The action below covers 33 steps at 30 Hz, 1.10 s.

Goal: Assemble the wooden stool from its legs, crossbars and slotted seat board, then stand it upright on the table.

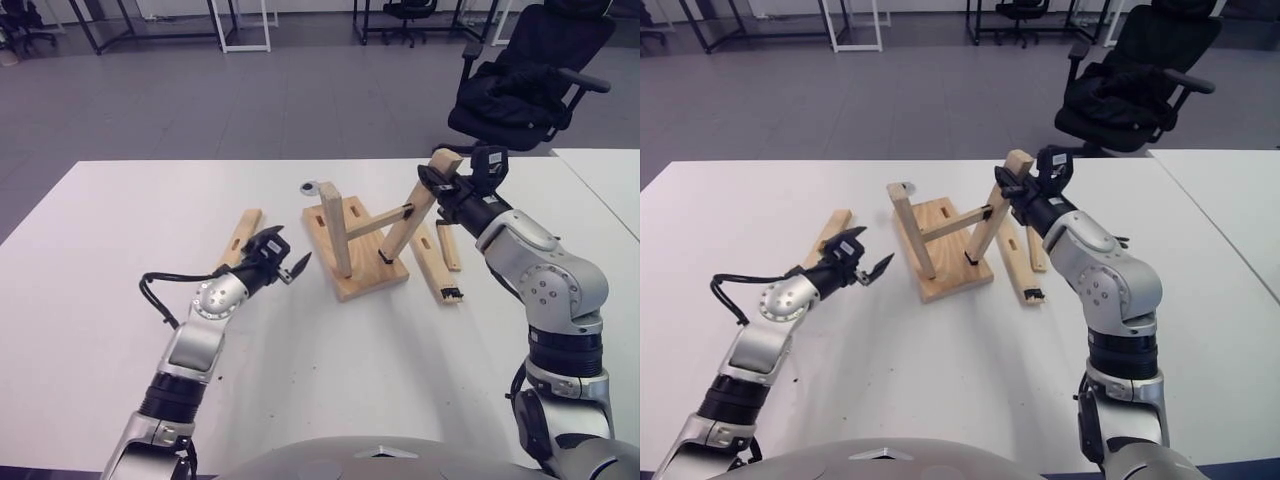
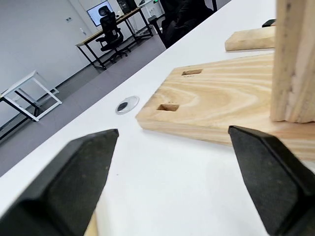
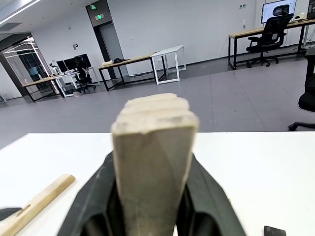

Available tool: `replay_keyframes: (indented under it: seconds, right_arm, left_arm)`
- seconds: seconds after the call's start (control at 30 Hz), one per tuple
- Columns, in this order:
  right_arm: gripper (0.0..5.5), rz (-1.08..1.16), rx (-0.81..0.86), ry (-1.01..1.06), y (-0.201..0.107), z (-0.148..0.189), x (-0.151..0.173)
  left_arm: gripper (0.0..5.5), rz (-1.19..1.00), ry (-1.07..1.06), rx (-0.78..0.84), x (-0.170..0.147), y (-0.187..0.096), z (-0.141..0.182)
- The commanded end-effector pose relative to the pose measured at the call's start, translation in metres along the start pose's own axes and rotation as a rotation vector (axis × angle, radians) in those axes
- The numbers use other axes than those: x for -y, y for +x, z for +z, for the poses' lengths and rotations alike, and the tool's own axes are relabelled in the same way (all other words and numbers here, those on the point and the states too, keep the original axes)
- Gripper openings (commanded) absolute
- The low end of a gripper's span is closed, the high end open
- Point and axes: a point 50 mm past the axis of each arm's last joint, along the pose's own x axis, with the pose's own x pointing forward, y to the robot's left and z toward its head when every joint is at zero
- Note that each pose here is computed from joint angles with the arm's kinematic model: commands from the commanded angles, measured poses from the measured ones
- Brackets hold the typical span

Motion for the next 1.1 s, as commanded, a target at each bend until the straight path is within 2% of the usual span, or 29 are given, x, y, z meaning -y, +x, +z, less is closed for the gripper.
replay_keyframes:
  seconds: [0.03,0.1,0.13,0.2,0.3,0.43,0.63,0.77,0.87,0.93,1.0,1.1]
  right_arm:
    - [1.01,-0.107,-0.224,-0.029,-0.009,-0.043,0.007]
    - [1.01,-0.085,-0.245,-0.053,-0.009,-0.044,0.002]
    - [1.44,-0.060,-0.266,-0.061,-0.010,-0.047,-0.002]
    - [1.82,-0.028,-0.294,-0.020,-0.011,-0.051,-0.005]
    - [2.37,0.037,-0.304,-0.013,-0.012,-0.049,-0.013]
    - [3.09,0.120,-0.178,0.014,-0.012,-0.028,-0.023]
    - [3.09,0.161,-0.124,-0.045,-0.024,-0.021,-0.007]
    - [3.09,0.220,-0.146,-0.115,-0.042,-0.021,0.012]
    - [3.09,0.346,-0.141,-0.131,-0.057,-0.019,0.016]
    - [3.09,0.402,-0.220,-0.213,-0.064,-0.031,0.020]
    - [3.09,0.322,-0.307,-0.318,-0.054,-0.049,0.037]
    - [3.09,0.211,-0.390,-0.419,-0.034,-0.075,0.061]
  left_arm:
    - [4.12,0.031,-0.041,0.080,-0.004,-0.007,0.028]
    - [4.12,0.084,-0.105,0.162,-0.002,-0.004,0.053]
    - [4.12,0.107,-0.187,0.205,0.004,0.000,0.066]
    - [4.12,0.102,-0.339,0.231,0.024,0.008,0.081]
    - [4.12,0.139,-0.427,0.154,0.040,0.018,0.075]
    - [4.12,0.250,-0.530,0.127,0.041,0.023,0.077]
    - [4.12,0.327,-0.491,0.082,0.026,0.015,0.058]
    - [4.12,0.373,-0.374,-0.020,0.008,-0.008,0.027]
    - [4.12,0.374,-0.363,-0.088,0.008,-0.023,0.009]
    - [4.12,0.348,-0.356,-0.180,0.018,-0.028,-0.006]
    - [4.12,0.319,-0.270,-0.273,0.024,-0.029,-0.020]
    - [4.12,0.268,-0.194,-0.321,0.029,-0.024,-0.030]
